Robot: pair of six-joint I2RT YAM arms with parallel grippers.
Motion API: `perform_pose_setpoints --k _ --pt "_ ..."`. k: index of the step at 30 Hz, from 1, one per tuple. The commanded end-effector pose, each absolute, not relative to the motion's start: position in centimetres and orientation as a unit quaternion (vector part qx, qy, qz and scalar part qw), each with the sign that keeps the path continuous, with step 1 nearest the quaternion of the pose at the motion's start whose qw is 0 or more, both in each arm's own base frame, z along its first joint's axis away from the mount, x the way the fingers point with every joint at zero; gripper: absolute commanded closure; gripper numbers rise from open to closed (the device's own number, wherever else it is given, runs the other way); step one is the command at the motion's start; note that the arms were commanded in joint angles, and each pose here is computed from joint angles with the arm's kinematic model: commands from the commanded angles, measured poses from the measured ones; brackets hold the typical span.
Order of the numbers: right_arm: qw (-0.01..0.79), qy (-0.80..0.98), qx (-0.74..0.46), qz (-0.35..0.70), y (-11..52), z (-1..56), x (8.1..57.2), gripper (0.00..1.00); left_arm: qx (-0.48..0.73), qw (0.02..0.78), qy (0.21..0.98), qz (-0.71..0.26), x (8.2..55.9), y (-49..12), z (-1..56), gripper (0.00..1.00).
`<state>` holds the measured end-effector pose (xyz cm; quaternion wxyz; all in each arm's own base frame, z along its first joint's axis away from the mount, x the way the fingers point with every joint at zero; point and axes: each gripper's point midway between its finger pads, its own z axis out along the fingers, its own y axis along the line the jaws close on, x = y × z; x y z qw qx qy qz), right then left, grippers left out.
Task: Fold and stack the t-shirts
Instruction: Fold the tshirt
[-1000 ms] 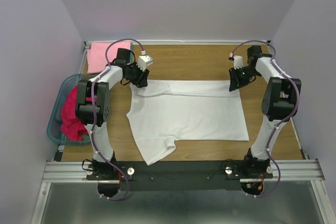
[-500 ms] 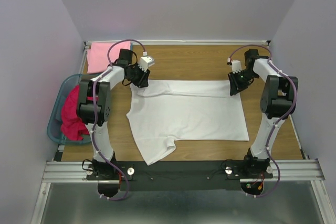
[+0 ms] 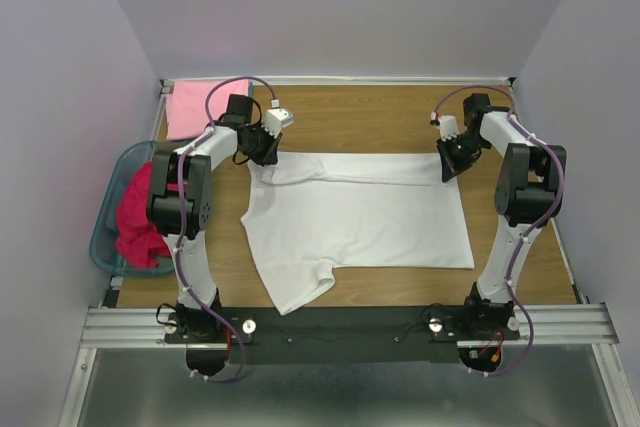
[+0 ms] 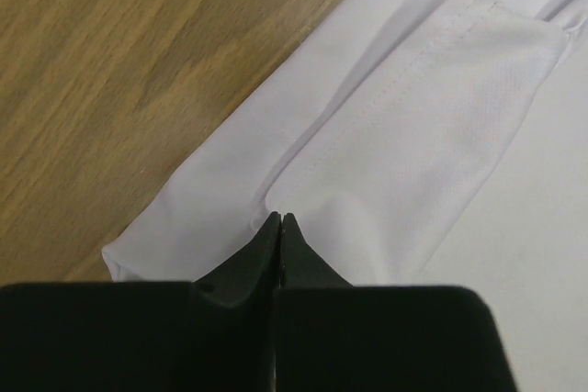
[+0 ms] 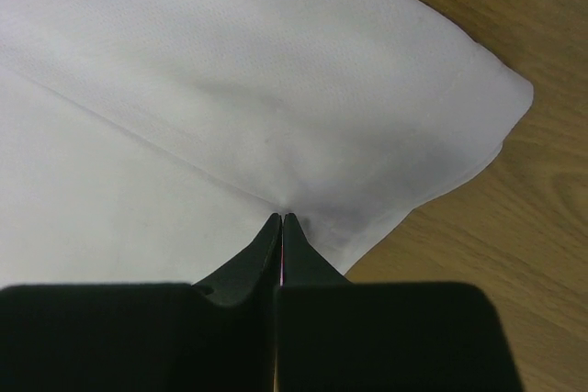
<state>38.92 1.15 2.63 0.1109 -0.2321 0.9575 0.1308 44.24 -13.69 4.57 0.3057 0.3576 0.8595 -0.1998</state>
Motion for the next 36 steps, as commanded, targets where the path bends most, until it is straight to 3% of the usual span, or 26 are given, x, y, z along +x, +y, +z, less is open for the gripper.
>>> perform_pose_setpoints --k 1,3,14,24,30,31,32,36 --pt "0.104 0.958 -0.239 0.119 0.9 2.1 39.1 0.95 0.376 0.32 0.845 -0.205 43.5 -14.2 6.5 1.0" --pt "0.106 0.958 -0.238 0.118 0.8 2.3 39.2 0.99 0.389 0.317 0.837 -0.218 42.5 -14.6 6.9 1.0" --pt "0.105 0.957 -0.246 0.11 0.5 2.5 38.7 0.99 0.479 0.326 0.781 -0.234 37.3 -14.9 9.9 1.0" --pt "0.101 0.957 -0.254 0.099 0.1 2.7 38.2 1.0 0.596 0.264 0.722 -0.232 29.7 -16.3 5.9 1.0" --pt "0.096 0.957 -0.259 0.093 -0.1 2.6 37.8 0.99 0.651 0.251 0.69 -0.193 27.7 -15.0 4.4 1.0" --pt "0.096 0.957 -0.259 0.093 -0.1 2.5 37.8 0.99 0.655 0.252 0.689 -0.179 27.9 -14.7 4.5 0.92" --pt "0.096 0.957 -0.259 0.093 -0.1 2.6 37.8 0.99 0.656 0.254 0.689 -0.176 28.0 -14.7 4.7 0.75" --pt "0.101 0.956 -0.26 0.09 -0.2 3.0 38.1 0.99 0.655 0.26 0.683 -0.191 28.3 -15.4 6.3 0.52"
